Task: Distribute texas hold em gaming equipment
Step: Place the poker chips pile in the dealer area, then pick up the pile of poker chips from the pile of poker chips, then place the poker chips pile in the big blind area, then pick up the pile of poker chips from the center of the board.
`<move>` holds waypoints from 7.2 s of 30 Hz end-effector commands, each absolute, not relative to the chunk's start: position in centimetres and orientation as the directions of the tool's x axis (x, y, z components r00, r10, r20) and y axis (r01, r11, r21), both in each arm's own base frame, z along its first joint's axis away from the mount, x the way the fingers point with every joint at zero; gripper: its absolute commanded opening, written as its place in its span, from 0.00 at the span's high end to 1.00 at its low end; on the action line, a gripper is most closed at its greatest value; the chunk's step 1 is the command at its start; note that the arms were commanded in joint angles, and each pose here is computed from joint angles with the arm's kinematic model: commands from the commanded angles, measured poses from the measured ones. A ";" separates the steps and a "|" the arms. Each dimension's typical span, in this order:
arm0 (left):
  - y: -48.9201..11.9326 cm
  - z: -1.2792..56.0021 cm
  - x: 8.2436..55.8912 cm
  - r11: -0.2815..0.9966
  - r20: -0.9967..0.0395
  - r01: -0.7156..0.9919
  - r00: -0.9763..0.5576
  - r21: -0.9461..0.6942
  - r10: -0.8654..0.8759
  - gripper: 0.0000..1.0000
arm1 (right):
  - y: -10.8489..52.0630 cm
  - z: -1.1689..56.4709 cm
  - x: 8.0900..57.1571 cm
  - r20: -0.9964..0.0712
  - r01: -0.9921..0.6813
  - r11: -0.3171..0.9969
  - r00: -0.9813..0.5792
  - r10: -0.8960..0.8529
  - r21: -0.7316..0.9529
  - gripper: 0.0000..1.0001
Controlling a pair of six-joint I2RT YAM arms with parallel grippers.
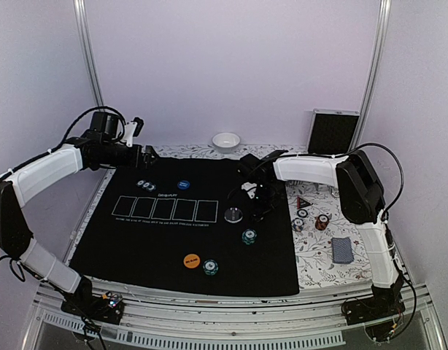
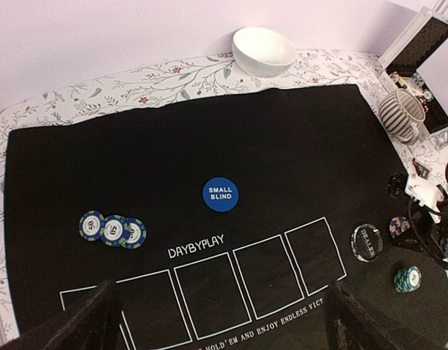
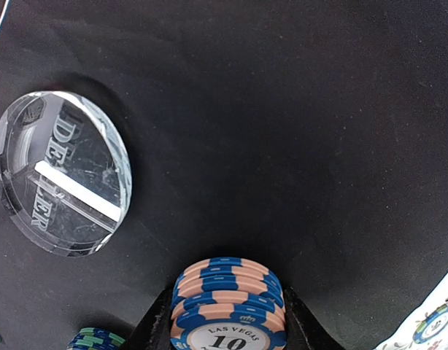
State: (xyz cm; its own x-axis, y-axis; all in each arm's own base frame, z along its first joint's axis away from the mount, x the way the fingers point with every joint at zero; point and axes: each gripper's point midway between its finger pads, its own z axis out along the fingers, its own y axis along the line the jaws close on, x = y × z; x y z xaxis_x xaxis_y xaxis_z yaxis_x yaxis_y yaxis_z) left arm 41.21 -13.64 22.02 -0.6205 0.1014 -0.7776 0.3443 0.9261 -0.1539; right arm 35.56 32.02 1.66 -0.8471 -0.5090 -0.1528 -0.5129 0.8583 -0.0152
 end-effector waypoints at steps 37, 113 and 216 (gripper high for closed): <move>-13.5 22.4 41.0 0.919 -0.785 0.362 -0.611 -0.159 0.104 0.02 | 21.9 7.5 32.3 -0.178 -0.309 0.950 -0.934 -0.311 -0.037 0.01; -13.2 22.6 40.9 0.923 -0.789 0.356 -0.604 -0.145 0.110 0.02 | 40.1 1.0 16.7 -0.020 -0.769 0.639 -0.639 -0.769 -0.029 0.59; -27.1 24.0 33.9 0.546 -0.720 0.618 -0.693 -0.565 0.039 0.11 | 34.5 18.8 29.4 -0.497 -0.651 0.759 -0.657 -0.568 -0.006 0.91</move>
